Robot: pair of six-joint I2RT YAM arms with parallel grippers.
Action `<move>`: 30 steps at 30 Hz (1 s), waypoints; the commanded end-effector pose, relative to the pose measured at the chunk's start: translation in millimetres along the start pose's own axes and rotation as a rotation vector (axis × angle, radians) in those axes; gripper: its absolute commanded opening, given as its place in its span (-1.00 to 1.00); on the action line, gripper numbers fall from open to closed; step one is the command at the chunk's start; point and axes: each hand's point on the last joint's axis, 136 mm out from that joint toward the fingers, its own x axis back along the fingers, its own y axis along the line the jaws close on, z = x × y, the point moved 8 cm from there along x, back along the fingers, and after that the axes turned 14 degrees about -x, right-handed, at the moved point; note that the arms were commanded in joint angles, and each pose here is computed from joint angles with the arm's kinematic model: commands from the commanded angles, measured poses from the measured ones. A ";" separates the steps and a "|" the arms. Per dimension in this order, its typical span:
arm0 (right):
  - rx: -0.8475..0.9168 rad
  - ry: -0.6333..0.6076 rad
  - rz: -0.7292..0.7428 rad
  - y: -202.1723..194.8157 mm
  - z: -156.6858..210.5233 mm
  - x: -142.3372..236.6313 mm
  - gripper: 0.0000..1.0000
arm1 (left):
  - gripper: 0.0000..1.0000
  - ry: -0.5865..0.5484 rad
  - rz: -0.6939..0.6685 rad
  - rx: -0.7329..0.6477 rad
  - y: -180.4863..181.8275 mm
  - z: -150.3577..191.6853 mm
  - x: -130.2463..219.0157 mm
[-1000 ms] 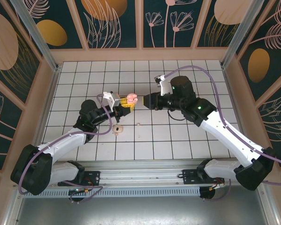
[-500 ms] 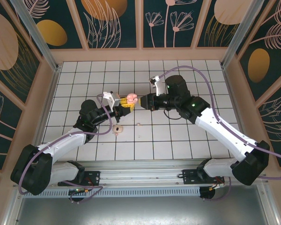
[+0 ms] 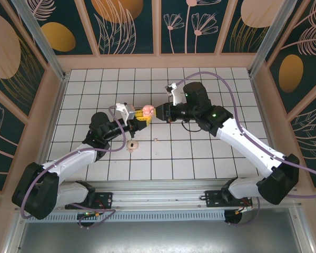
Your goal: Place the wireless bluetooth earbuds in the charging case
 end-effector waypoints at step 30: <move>0.015 -0.048 -0.060 23.8 -9.0 6.4 -0.59 | -0.85 -0.055 0.010 -0.073 -1.2 -22.3 1.2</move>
